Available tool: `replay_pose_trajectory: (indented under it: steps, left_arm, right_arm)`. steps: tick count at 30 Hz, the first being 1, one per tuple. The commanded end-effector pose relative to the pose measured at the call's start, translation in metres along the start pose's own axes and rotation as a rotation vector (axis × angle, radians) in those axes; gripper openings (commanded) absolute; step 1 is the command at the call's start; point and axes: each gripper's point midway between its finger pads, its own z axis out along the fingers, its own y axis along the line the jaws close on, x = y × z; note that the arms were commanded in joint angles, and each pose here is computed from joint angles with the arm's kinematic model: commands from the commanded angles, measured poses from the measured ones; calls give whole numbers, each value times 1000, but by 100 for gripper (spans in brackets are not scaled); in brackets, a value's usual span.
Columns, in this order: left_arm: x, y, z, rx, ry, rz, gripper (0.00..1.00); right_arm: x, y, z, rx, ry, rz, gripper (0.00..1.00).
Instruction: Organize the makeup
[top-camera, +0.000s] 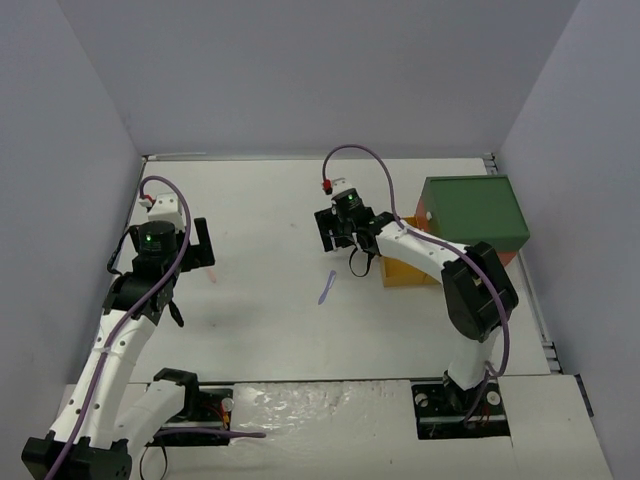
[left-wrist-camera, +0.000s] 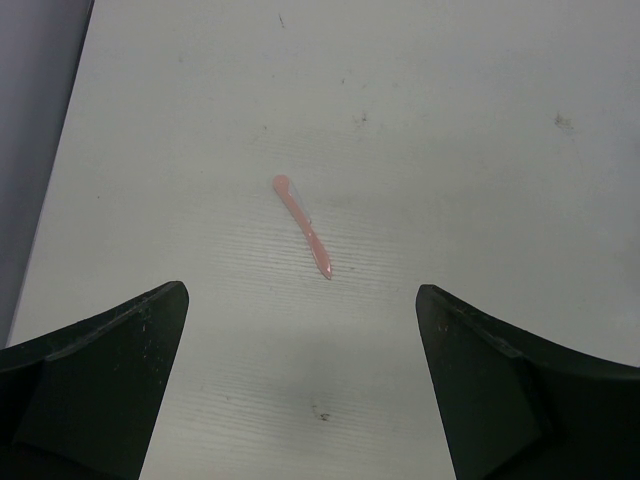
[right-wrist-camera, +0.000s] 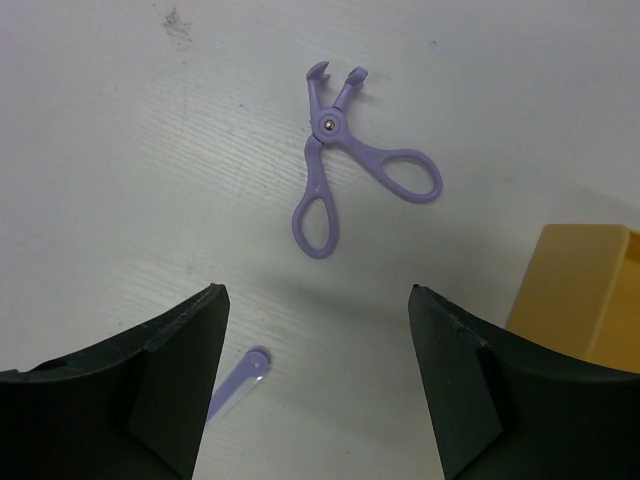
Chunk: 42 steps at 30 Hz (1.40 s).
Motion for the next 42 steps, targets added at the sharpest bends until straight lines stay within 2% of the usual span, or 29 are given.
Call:
replay_pose_trajectory:
  steps: [1, 23, 28, 32, 35, 38, 42]
  left_arm:
    - [-36, -2, -8, 10, -90, -41, 97]
    - [-35, -2, -8, 10, -89, -41, 97]
    - [-35, -2, -8, 9, -88, -41, 97]
    - [-35, -3, -8, 12, -88, -41, 97]
    - [-35, -3, -8, 12, -88, -42, 97]
    - [-35, -3, -8, 12, -87, -40, 97]
    - [-35, -3, -8, 12, -89, -41, 97]
  right_arm:
    - [-30, 12, 13, -31, -92, 25, 69]
    - [-1, 17, 86, -9, -8, 12, 45]
    - [4, 18, 90, -13, 1, 10, 28]
    - [-4, 19, 84, -19, -19, 6, 13]
    - [-21, 22, 69, -30, -59, 6, 6]
    - [-40, 23, 48, -29, -108, 8, 2]
    - [-58, 11, 10, 11, -176, 20, 1]
